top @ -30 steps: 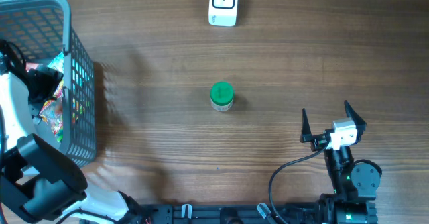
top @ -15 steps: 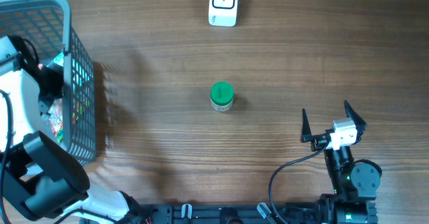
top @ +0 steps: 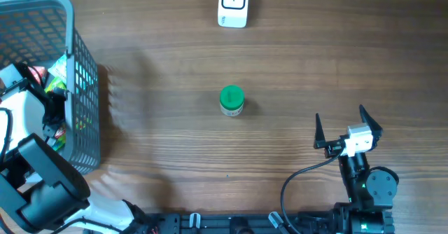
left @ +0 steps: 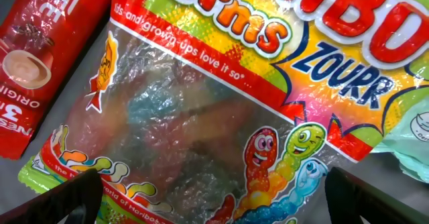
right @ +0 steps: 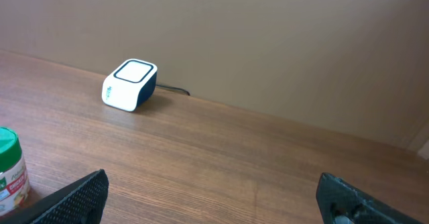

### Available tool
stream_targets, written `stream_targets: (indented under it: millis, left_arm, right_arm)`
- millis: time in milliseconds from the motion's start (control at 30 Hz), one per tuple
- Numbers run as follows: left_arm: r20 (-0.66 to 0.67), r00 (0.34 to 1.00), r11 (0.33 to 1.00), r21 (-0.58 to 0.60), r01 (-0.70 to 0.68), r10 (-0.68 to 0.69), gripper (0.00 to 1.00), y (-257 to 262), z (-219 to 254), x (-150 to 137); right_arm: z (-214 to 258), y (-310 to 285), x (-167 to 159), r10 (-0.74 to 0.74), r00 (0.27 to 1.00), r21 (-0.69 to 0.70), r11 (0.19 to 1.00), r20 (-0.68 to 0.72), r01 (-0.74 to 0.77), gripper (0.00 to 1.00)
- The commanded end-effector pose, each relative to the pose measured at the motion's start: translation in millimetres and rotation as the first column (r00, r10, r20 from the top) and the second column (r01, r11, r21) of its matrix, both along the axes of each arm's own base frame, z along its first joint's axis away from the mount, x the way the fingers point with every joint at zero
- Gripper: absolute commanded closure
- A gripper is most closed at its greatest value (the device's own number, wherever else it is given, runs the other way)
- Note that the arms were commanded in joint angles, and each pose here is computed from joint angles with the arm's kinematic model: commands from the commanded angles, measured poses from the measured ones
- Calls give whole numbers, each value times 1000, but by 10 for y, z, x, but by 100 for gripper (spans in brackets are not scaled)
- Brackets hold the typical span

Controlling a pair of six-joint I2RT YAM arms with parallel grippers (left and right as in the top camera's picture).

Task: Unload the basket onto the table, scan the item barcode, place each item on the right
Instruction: 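Return the left gripper into the basket and grasp the Haribo bag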

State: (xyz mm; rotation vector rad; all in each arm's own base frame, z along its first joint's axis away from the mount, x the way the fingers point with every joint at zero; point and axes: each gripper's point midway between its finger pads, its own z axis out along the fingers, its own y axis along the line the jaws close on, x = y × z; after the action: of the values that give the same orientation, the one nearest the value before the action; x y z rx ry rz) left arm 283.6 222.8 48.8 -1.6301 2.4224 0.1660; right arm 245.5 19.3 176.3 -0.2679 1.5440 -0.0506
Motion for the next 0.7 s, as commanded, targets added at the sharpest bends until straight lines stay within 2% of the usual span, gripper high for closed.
stream_targets:
  millis: [0, 133, 233, 367, 500, 600, 667]
  left_arm:
    - [17, 999, 999, 40, 29, -29, 0, 91, 120, 61]
    - [20, 988, 984, 92, 152, -155, 0, 179, 248, 183]
    - [4, 980, 974, 112, 199, -201, 0, 205, 275, 189]
    - [-22, 975, 950, 223, 219, -220, 0, 418, 356, 242]
    - [-48, 973, 957, 177, 231, -226, 0, 353, 141, 191]
    - [-124, 965, 966, 90, 243, -232, 0, 241, -240, 32]
    - [-158, 959, 968, 49, 246, -236, 17, 176, -412, -58]
  right_arm:
    - [21, 6, -5, 2, 1000, -6, 1000, 11, -1, 0]
    - [21, 6, -5, 2, 1000, -6, 1000, 11, -1, 0]
    - [21, 6, -5, 2, 1000, -6, 1000, 11, -1, 0]
    - [21, 7, -5, 2, 1000, -6, 1000, 11, -2, 0]
    - [21, 6, -5, 2, 1000, -6, 1000, 11, -1, 0]
    - [21, 6, -5, 2, 1000, -6, 1000, 11, -1, 0]
    - [21, 6, -5, 2, 1000, -6, 1000, 11, -1, 0]
